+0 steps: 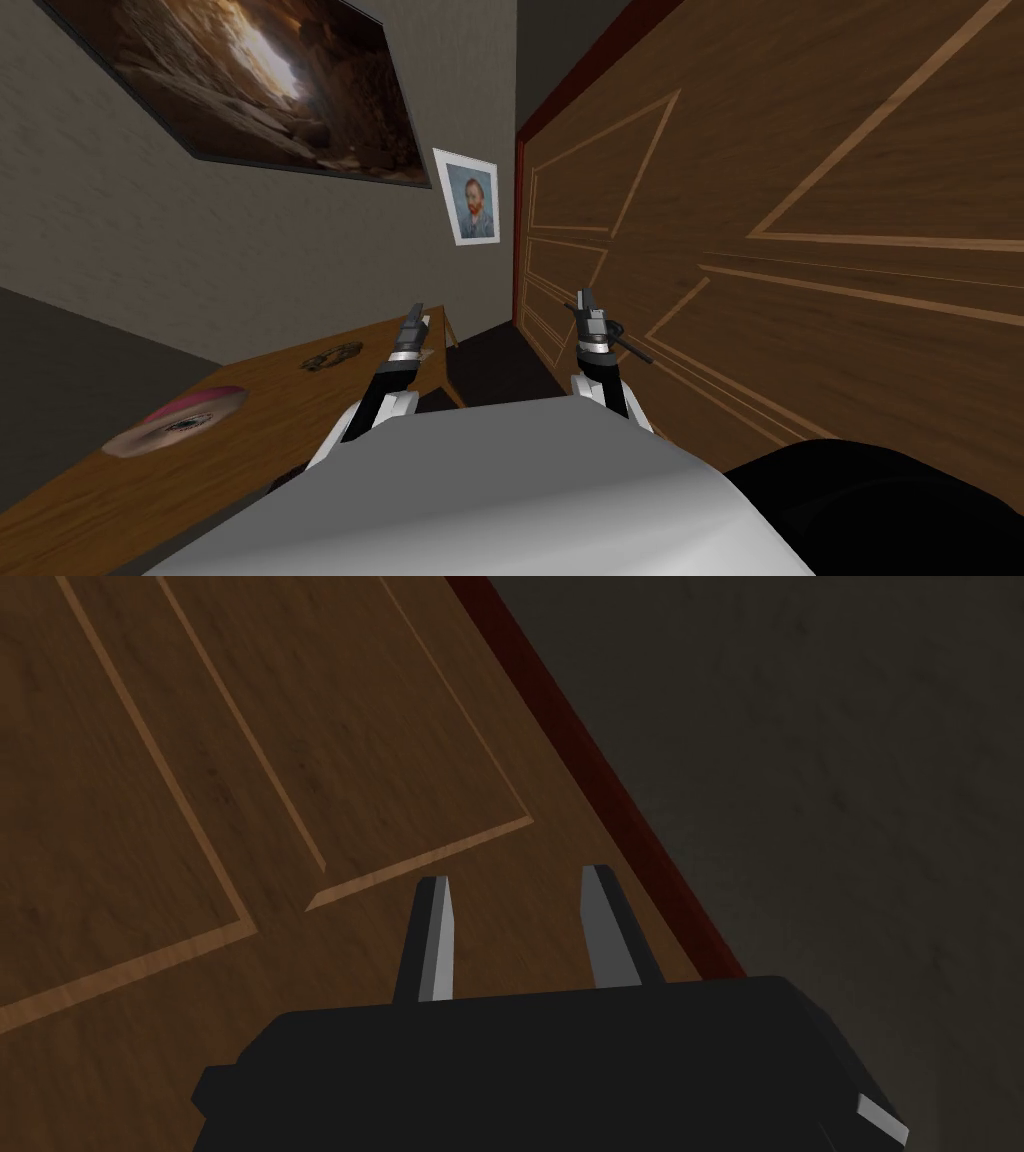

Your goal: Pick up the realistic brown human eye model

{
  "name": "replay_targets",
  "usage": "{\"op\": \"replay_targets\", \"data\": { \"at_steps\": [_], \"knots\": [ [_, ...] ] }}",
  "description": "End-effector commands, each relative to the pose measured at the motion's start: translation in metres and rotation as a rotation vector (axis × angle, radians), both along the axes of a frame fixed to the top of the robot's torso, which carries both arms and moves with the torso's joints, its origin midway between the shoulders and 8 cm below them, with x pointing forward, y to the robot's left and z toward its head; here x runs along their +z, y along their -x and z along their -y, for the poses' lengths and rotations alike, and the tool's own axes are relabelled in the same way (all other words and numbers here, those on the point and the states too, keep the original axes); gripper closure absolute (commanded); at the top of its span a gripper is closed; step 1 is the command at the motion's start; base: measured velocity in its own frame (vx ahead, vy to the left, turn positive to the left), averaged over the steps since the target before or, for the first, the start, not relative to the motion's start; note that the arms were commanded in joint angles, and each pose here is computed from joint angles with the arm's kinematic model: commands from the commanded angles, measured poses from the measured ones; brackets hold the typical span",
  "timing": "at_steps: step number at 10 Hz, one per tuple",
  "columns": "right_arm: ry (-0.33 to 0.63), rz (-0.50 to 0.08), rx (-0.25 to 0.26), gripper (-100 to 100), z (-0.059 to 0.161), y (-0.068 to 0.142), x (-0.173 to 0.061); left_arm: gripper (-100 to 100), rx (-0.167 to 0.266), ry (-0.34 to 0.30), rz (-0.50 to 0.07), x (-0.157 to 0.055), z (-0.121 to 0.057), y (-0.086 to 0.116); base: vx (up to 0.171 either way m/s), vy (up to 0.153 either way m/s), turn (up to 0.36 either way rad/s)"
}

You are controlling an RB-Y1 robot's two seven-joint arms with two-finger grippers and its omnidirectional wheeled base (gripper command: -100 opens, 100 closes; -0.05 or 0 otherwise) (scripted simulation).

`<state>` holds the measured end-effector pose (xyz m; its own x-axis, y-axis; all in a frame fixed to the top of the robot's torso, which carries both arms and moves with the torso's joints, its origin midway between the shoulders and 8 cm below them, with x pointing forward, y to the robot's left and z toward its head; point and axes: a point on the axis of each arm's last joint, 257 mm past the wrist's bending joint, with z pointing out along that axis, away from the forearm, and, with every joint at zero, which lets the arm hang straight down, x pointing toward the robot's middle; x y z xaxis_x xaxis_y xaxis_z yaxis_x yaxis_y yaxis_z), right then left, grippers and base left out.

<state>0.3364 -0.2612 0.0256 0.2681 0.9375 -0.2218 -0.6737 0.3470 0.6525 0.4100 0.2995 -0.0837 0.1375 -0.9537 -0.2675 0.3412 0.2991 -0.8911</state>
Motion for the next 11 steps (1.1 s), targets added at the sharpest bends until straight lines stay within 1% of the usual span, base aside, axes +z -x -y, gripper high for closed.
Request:
{"op": "replay_targets", "data": {
  "at_steps": [1, 3, 4, 5, 6, 7, 9, 10, 11],
  "knots": [
    [0.000, 0.000, 0.000, 0, 0.000, 0.000, 0.000, -100, 0.014, -0.002, -0.060, -0.019, -0.010, -0.007, 0.010, -0.058, -0.040],
    [0.000, 0.000, 0.000, 0, 0.000, 0.000, 0.000, -100, 0.043, 0.000, -0.150, -0.049, -0.029, -0.018, 0.019, -0.092, -0.083],
    [0.000, 0.000, 0.000, 0, 0.000, 0.000, 0.000, -100, 0.046, 0.002, -0.163, -0.055, -0.031, -0.019, 0.017, -0.068, -0.015],
    [0.000, 0.000, 0.000, 0, 0.000, 0.000, 0.000, -100, 0.064, 0.007, -0.216, -0.074, -0.042, -0.023, 0.000, -0.050, -0.052],
    [0.000, 0.000, 0.000, 0, 0.000, 0.000, 0.000, -100, 0.081, 0.014, -0.259, -0.088, -0.053, -0.027, 0.014, -0.058, -0.071],
    [0.000, 0.000, 0.000, 0, 0.000, 0.000, 0.000, -100, 0.084, 0.015, -0.269, -0.093, -0.054, -0.027, 0.018, -0.047, -0.019],
    [0.000, 0.000, 0.000, 0, 0.000, 0.000, 0.000, -100, 0.124, 0.037, -0.364, -0.129, -0.078, -0.031, 0.016, -0.052, -0.059],
    [0.000, 0.000, 0.000, 0, 0.000, 0.000, 0.000, -100, 0.126, 0.038, -0.374, -0.131, -0.079, -0.031, 0.012, -0.033, -0.023],
    [0.000, 0.000, 0.000, 0, 0.000, 0.000, 0.000, -100, 0.149, 0.053, -0.426, -0.150, -0.091, -0.031, 0.011, -0.020, -0.048]
  ]
}}
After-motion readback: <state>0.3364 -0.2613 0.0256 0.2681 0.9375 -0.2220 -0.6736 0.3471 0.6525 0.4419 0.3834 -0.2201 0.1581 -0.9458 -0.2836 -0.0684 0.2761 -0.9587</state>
